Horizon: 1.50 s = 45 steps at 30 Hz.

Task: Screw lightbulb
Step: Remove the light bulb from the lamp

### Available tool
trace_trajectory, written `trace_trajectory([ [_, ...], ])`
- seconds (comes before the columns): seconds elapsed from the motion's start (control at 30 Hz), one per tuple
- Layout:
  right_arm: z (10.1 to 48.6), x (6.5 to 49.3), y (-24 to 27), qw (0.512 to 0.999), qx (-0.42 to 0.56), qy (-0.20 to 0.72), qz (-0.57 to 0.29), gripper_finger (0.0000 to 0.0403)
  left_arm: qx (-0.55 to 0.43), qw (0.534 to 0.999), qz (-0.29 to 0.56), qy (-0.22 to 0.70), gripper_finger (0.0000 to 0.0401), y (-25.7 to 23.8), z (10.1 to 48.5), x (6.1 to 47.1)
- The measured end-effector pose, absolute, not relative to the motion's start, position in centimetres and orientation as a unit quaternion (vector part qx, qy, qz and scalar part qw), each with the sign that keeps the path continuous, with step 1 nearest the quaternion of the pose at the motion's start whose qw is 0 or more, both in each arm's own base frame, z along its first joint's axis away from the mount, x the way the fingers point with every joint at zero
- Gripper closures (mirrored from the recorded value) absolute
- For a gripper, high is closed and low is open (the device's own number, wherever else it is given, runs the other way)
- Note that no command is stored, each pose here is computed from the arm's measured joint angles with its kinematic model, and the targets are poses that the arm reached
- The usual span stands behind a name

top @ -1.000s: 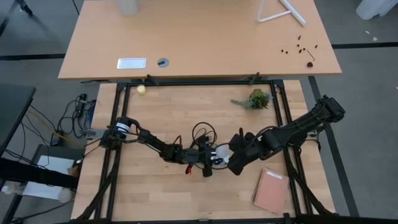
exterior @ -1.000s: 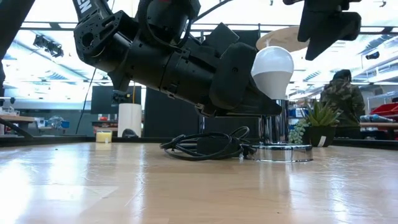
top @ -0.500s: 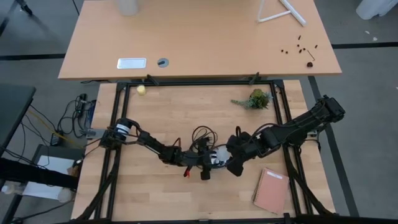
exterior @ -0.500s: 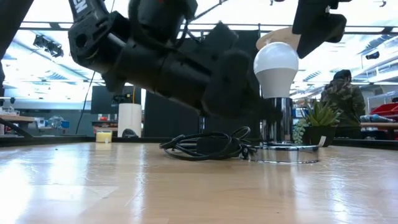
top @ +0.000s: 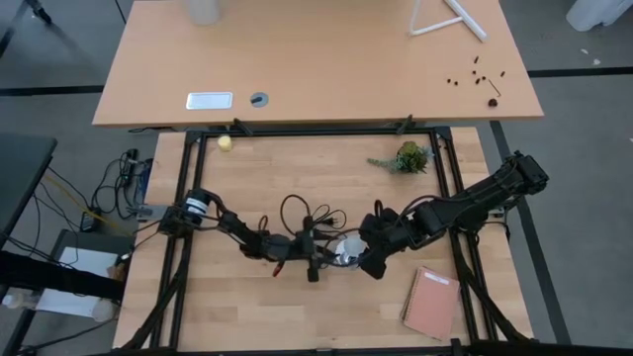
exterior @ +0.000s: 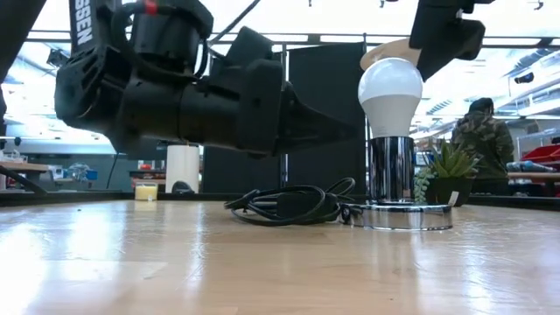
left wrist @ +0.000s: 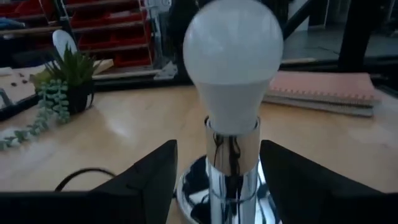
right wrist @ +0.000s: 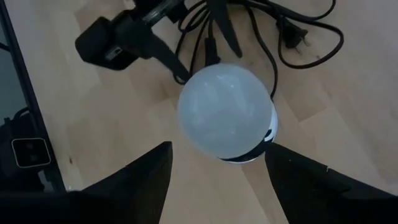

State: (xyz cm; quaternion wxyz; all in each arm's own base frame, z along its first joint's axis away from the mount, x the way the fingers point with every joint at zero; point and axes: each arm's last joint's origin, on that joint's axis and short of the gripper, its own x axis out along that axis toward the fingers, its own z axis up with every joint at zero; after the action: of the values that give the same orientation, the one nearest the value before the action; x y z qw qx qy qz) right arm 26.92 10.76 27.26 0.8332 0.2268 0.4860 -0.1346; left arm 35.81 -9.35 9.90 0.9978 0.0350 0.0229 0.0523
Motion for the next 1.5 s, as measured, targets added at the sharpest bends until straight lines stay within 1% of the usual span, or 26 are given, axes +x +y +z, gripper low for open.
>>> trace_trajectory([
  [0.13,27.3,27.0,10.7,0.837,0.223,0.483,-0.131,0.0137,0.037,0.999,0.039,0.001,0.0168,-9.7,8.7,36.1],
  [0.27,27.3,27.1,10.6,0.837,0.222,0.484,-0.129,0.0137,0.036,0.999,0.036,-0.003,0.0168,-10.0,7.3,36.8],
  [0.43,27.4,27.0,10.5,0.836,0.221,0.486,-0.129,0.0137,0.038,0.998,0.041,0.004,0.0168,-10.3,7.4,37.7],
  [0.6,27.4,27.0,10.5,0.836,0.221,0.485,-0.128,0.0138,0.028,0.995,0.086,0.031,0.0167,-10.2,7.2,38.5],
  [0.67,27.4,27.1,10.6,0.838,0.223,0.481,-0.126,0.0137,0.017,0.995,0.091,0.039,0.0162,-10.2,7.2,38.9],
  [0.8,27.5,27.2,10.6,0.843,0.226,0.473,-0.126,0.0138,0.010,0.997,0.068,0.032,0.0141,-10.4,7.7,39.6],
  [1.0,27.7,27.5,10.7,0.847,0.237,0.460,-0.122,0.0139,0.017,0.996,0.073,0.053,0.0095,-10.0,7.7,40.3],
  [1.1,27.7,27.5,10.7,0.849,0.239,0.456,-0.121,0.0140,0.018,0.995,0.078,0.056,0.0086,-9.6,7.5,40.8],
  [1.27,27.7,27.5,10.7,0.848,0.238,0.457,-0.122,0.0141,0.028,0.995,0.078,0.051,0.0099,-9.5,7.1,41.1],
  [1.5,27.9,27.4,10.6,0.845,0.239,0.459,-0.133,0.0144,0.041,0.995,0.075,0.046,0.0153,-9.5,6.9,41.1],
])
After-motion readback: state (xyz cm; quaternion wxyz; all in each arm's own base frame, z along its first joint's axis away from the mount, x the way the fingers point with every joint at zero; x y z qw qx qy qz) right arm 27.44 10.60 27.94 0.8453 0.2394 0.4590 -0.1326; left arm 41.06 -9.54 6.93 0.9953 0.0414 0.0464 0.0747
